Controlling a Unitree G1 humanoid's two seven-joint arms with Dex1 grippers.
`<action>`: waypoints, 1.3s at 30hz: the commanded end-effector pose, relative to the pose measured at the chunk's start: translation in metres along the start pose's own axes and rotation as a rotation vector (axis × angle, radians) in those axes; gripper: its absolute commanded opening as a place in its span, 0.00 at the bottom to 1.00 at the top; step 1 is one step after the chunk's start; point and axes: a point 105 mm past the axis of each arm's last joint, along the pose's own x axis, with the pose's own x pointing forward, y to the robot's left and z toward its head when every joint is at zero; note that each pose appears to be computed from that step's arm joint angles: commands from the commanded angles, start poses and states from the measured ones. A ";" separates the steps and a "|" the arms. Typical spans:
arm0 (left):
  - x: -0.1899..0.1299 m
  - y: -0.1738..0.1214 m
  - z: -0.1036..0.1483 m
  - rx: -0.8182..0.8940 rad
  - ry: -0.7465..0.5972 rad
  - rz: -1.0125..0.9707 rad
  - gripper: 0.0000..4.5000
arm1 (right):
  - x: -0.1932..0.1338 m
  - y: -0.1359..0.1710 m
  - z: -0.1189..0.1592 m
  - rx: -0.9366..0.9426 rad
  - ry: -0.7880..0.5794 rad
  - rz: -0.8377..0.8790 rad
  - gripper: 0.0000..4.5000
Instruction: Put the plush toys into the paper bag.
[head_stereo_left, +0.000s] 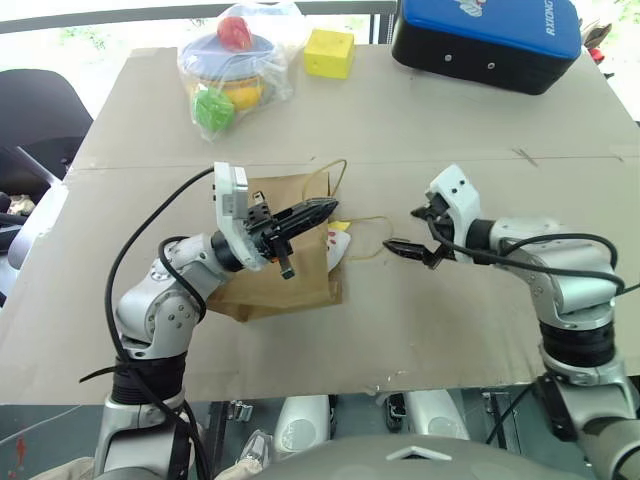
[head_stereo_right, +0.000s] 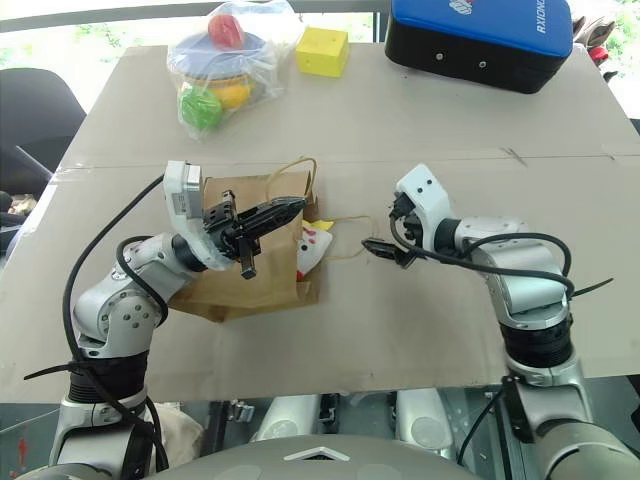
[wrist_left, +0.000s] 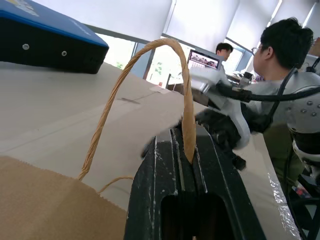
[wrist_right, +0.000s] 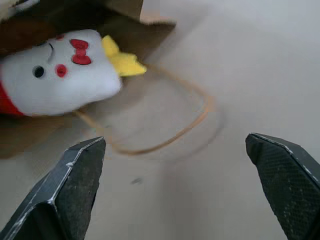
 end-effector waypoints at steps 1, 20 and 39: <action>0.000 -0.007 0.014 0.064 -0.041 -0.018 0.00 | 0.011 0.005 -0.003 0.113 0.011 0.028 0.87; 0.008 0.010 0.062 -0.010 -0.088 -0.161 0.00 | -0.077 0.075 0.093 -0.060 -0.548 0.365 0.01; 0.089 0.082 0.035 0.136 0.244 -0.334 0.00 | -0.087 0.073 0.091 -0.137 -0.548 0.107 0.01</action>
